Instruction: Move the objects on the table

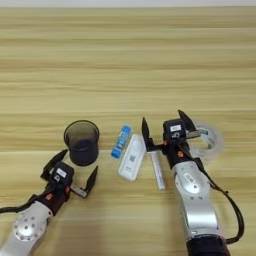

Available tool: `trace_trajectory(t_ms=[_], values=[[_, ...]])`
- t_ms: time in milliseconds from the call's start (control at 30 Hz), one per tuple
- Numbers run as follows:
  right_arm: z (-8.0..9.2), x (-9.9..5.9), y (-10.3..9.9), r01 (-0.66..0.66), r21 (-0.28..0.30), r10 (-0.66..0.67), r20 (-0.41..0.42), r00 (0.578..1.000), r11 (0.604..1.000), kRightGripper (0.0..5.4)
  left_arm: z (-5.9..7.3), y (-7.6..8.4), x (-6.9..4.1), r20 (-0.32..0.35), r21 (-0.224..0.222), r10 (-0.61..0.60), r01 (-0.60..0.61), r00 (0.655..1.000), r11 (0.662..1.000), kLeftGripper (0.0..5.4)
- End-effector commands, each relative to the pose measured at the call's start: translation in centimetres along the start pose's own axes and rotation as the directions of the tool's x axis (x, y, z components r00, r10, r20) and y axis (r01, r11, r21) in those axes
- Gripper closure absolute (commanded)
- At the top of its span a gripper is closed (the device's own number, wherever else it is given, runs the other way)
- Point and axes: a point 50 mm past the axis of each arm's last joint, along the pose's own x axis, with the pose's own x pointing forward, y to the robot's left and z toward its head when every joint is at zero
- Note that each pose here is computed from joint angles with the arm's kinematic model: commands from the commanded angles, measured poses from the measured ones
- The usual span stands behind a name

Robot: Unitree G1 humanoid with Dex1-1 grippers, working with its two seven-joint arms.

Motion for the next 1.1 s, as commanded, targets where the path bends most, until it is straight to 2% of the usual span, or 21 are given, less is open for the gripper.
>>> trace_trajectory(t_ms=[33, 367, 533, 633, 700, 900, 967, 1100], values=[[0.1, 0.0, -0.2, 0.006, -0.008, -0.006, 0.003, 1.0, 1.0, 0.0, 0.0, 0.0, -0.4, -0.018, 0.024, -0.015, 0.015, 1.0, 1.0, 0.01], [0.1, 0.0, -0.2, 0.006, -0.009, -0.006, 0.003, 1.0, 1.0, 0.0, 1.4, 0.7, -1.4, 0.01, 0.047, 0.001, -0.001, 1.0, 0.999, 0.01], [0.0, 0.1, -0.2, 0.005, -0.008, -0.005, 0.002, 1.0, 1.0, 0.0, 1.8, 2.2, -1.8, 0.009, 0.074, 0.055, -0.055, 0.998, 0.996, 0.01], [0.0, 0.1, -0.1, 0.005, -0.008, -0.005, 0.002, 1.0, 1.0, 0.0, 2.1, 3.0, -2.0, 0.024, 0.074, 0.088, -0.089, 0.996, 0.993, 0.01], [0.0, 0.1, -0.1, 0.005, -0.008, -0.005, 0.002, 1.0, 1.0, 0.0, 2.5, 3.4, -2.1, 0.05, 0.058, 0.102, -0.105, 0.994, 0.993, 0.01], [0.0, 0.2, -0.1, 0.004, -0.008, -0.004, 0.001, 1.0, 1.0, 0.0, 5.1, 3.8, -2.2, 0.186, -0.006, 0.112, -0.112, 0.976, 0.994, 0.01], [0.0, 0.2, -0.1, 0.004, -0.008, -0.004, 0.001, 1.0, 1.0, 0.0, 5.9, 4.7, -2.3, 0.229, -0.021, 0.156, -0.156, 0.961, 0.988, 0.01], [0.0, 0.2, -0.1, 0.003, -0.009, -0.003, 0.001, 1.0, 1.0, 0.0, 6.3, 7.3, -2.4, 0.249, -0.043, 0.293, -0.291, 0.923, 0.956, 0.01]])
